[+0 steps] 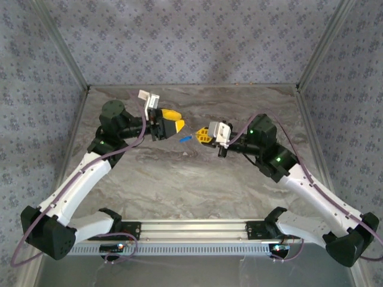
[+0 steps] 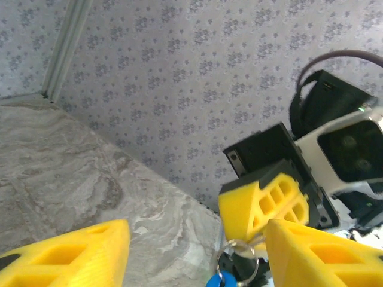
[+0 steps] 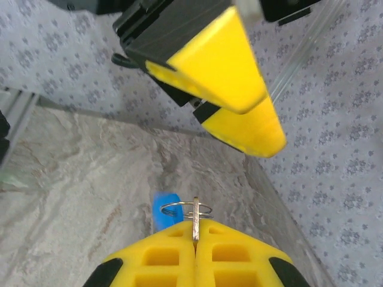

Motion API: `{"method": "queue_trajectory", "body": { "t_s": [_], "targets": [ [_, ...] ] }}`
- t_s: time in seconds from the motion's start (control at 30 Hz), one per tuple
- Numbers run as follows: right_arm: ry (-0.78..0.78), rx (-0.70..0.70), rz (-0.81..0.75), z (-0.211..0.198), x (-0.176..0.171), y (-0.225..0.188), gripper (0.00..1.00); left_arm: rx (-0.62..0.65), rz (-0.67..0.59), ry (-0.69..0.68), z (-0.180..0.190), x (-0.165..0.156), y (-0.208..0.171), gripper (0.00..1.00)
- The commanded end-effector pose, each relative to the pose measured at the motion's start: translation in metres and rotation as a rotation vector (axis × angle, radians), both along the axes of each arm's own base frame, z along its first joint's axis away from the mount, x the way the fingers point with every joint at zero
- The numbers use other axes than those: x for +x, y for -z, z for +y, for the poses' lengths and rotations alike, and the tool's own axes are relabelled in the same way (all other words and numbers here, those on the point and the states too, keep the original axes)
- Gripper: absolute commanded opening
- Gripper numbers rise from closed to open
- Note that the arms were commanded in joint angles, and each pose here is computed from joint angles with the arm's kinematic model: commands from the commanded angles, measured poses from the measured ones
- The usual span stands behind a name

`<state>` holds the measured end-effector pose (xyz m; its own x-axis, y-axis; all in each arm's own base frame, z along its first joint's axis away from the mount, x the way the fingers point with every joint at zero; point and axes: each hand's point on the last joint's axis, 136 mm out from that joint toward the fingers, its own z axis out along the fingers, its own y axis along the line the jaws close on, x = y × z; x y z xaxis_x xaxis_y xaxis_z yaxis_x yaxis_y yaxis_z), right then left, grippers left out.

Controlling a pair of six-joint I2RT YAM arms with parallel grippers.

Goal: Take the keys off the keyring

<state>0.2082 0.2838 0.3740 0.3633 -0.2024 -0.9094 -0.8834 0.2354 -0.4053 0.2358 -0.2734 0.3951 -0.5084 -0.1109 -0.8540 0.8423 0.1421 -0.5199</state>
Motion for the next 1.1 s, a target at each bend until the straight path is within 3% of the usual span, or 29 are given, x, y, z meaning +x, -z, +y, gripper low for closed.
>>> {"method": "queue_trajectory", "body": {
  "t_s": [0.0,0.53,0.93,1.07],
  "targets": [
    [-0.144,0.106,0.033,-0.001,-0.02,-0.025,0.0,-0.036,-0.022,0.102,-0.002,-0.016,-0.011,0.66],
    [-0.232,0.165,0.074,0.002,-0.023,-0.036,0.0,-0.071,0.019,0.312,-0.021,-0.043,-0.02,0.74],
    [-0.191,0.167,0.062,0.0,-0.017,-0.037,0.0,-0.074,0.001,0.377,-0.026,-0.061,-0.027,0.72],
    [-0.172,0.165,0.06,0.0,-0.014,-0.036,0.0,-0.07,-0.004,0.394,-0.029,-0.064,-0.027,0.66]
  ]
}}
